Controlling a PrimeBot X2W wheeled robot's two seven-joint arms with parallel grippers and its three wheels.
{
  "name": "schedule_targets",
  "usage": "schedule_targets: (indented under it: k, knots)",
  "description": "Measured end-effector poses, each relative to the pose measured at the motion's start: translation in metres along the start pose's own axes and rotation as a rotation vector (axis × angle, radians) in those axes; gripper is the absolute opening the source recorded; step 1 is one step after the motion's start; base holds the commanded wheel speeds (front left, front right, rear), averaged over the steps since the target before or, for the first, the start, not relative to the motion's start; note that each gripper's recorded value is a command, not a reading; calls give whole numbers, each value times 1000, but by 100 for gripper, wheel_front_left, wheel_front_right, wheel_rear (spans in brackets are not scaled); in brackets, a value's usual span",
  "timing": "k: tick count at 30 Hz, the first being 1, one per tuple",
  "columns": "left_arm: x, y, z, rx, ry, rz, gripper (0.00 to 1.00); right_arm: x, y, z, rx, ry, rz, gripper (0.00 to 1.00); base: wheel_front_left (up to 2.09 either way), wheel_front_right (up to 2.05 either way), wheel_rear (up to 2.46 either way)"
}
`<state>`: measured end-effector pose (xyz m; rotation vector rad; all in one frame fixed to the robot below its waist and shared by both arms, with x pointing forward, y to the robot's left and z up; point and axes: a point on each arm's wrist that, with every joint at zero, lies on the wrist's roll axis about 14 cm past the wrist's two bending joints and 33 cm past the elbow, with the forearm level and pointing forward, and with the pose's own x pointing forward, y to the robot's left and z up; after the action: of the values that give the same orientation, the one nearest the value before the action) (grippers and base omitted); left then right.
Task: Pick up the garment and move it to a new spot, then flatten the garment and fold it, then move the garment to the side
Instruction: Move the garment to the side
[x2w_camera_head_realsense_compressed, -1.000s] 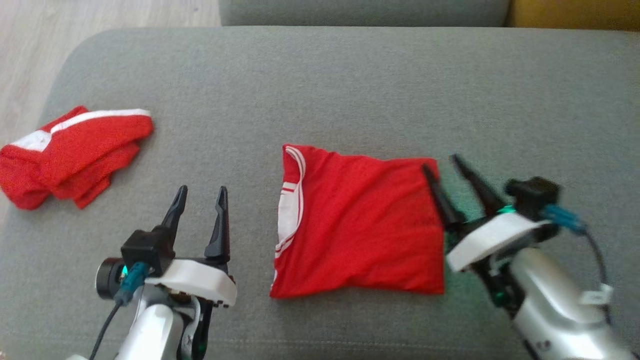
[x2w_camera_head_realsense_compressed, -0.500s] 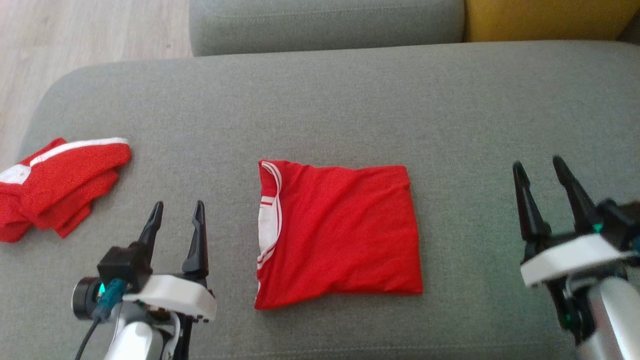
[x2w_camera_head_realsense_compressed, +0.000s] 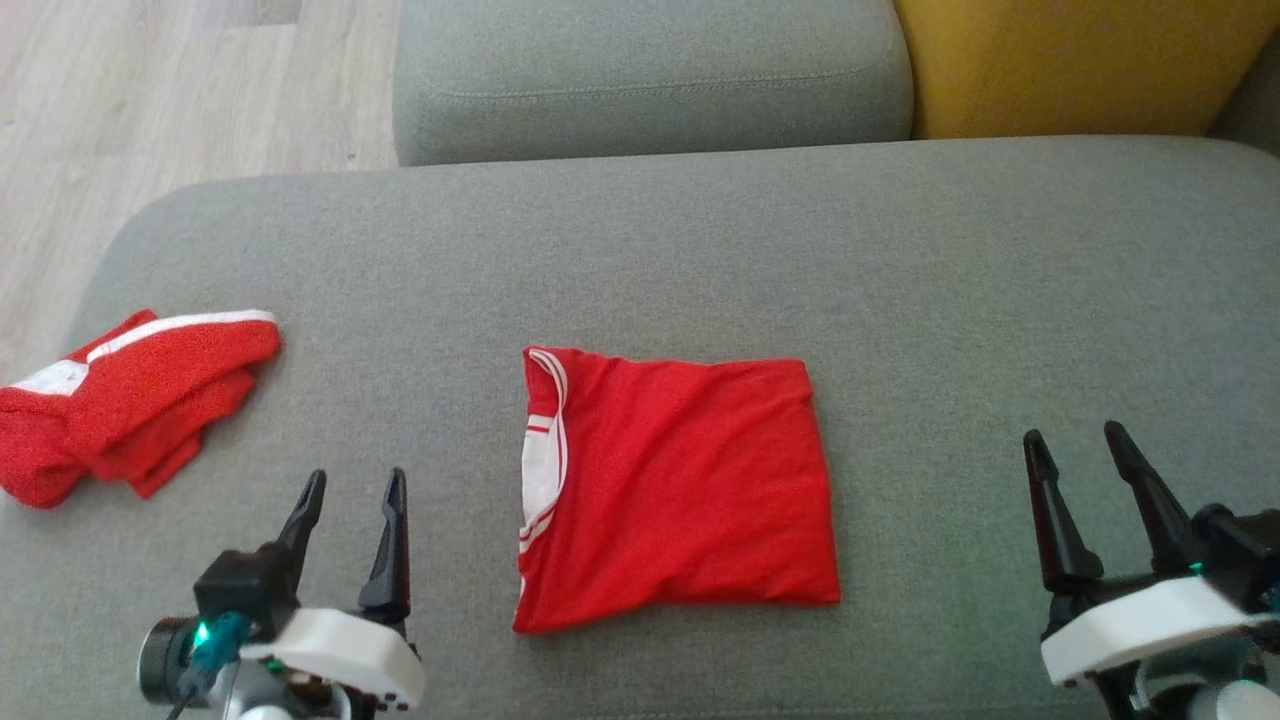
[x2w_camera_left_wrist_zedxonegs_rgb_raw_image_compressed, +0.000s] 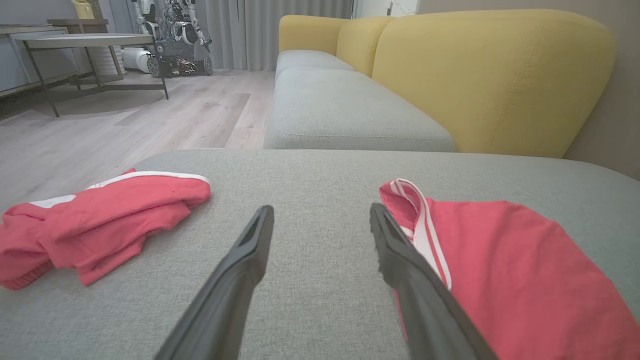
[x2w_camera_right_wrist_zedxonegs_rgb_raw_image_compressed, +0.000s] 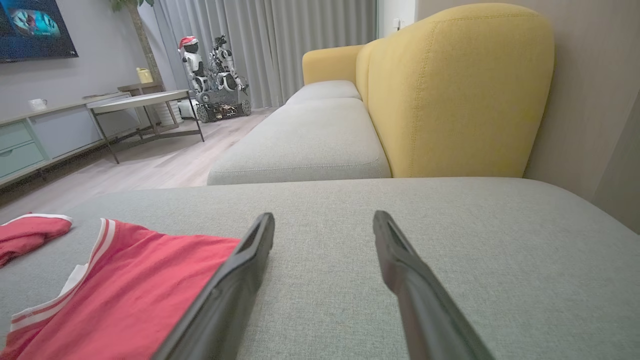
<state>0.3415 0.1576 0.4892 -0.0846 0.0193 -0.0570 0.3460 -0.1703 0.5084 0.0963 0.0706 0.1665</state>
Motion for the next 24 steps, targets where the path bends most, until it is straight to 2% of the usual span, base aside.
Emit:
schedule_targets:
  k: [24]
  knots:
    - [-3, 1, 1, 5, 9, -2, 100, -5, 1, 3, 17, 2, -12, 100, 0, 0, 0]
